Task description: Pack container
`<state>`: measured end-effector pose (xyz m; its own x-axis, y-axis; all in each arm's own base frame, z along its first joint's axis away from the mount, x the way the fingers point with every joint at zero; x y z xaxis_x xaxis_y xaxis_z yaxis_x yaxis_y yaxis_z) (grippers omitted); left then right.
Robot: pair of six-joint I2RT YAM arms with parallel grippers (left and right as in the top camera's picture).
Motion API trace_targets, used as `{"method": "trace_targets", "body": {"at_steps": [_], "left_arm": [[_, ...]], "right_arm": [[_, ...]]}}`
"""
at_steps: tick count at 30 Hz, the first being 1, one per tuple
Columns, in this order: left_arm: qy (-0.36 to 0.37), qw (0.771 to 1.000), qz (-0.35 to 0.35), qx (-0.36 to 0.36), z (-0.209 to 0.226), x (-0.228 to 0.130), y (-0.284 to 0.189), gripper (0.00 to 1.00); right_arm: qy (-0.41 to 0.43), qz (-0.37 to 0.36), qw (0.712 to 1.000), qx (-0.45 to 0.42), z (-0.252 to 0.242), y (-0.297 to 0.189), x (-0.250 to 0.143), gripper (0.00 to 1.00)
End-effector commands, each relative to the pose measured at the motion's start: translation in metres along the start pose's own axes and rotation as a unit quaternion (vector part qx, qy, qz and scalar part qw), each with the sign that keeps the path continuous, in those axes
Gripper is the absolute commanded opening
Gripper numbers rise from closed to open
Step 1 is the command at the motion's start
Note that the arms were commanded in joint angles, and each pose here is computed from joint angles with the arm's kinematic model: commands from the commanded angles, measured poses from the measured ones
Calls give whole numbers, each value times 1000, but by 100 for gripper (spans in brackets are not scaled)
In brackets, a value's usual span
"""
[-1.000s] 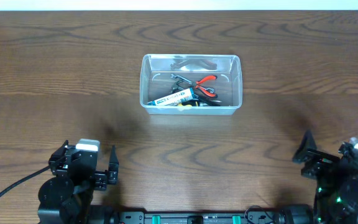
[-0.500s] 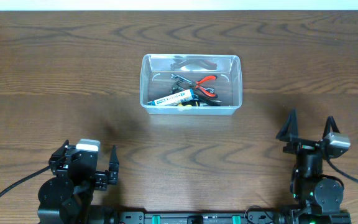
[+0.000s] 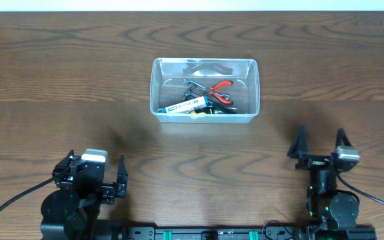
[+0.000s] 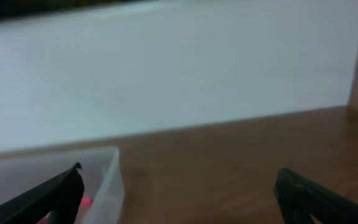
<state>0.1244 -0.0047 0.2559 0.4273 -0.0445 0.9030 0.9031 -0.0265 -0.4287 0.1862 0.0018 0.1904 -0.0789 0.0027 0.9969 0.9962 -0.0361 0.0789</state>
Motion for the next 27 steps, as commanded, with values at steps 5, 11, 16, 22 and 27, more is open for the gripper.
{"method": "trace_targets", "body": {"at_steps": [5, 11, 16, 22, 27], "left_arm": [[5, 1000, -5, 1, 0, 1, -2, 98], [5, 1000, -5, 1, 0, 1, -2, 98], [5, 1000, -5, 1, 0, 1, -2, 98], [5, 1000, -5, 1, 0, 1, -2, 98], [5, 1000, -5, 1, 0, 1, -2, 98]], "right_arm": [[-19, 76, 995, 67, 15, -4, -29, 99], [-21, 76, 995, 63, 14, -3, -29, 99], [-21, 75, 995, 63, 14, -3, -29, 99], [-21, 75, 995, 63, 14, -3, -29, 99], [-21, 75, 995, 63, 14, -3, -29, 99]]}}
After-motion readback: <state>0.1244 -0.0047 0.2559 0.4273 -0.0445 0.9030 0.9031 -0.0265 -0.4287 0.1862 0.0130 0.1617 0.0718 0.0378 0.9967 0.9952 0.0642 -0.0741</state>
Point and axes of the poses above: each gripper's point midway between its finger pads, its own y axis out along the fingers, its own z axis along the line the jaws close on, x = y × z, the point moved 6 cm from there along -y, back along the fingers, and after that the axes turned 9 degrees about -y, right-handed, at the moved point
